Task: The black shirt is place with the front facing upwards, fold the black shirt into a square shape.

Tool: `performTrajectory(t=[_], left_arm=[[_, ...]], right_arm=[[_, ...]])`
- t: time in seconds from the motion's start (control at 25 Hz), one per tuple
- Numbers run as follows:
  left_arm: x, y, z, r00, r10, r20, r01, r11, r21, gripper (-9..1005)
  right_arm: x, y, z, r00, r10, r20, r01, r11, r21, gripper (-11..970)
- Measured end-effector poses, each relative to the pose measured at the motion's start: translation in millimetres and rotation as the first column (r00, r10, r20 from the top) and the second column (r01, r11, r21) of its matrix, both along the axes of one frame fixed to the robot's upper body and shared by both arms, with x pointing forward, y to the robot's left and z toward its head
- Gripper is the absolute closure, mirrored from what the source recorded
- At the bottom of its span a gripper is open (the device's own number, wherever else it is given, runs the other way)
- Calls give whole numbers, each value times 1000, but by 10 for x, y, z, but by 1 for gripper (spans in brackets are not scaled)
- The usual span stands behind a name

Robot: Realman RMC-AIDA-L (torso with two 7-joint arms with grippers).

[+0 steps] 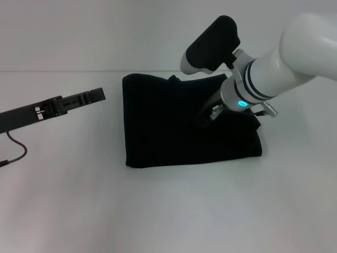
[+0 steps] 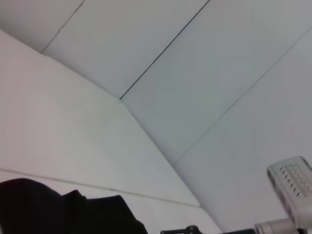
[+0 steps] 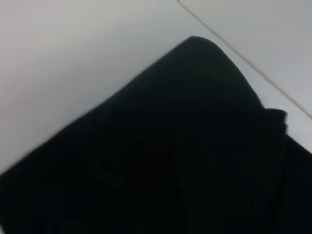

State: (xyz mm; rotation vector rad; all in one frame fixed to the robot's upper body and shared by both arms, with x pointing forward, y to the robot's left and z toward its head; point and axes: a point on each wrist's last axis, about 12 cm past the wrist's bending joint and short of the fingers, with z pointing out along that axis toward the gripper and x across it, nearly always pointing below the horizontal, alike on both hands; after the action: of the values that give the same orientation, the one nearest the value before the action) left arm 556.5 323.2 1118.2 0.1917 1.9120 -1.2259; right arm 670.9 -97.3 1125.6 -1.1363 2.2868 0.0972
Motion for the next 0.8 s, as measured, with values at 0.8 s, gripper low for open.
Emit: performTrajectory(t=[0.8], left_arm=[[44, 11, 22, 999, 32, 13, -32, 999, -37, 293]], right_arm=[[159, -250, 47, 971, -214, 109, 221, 974, -48, 156]])
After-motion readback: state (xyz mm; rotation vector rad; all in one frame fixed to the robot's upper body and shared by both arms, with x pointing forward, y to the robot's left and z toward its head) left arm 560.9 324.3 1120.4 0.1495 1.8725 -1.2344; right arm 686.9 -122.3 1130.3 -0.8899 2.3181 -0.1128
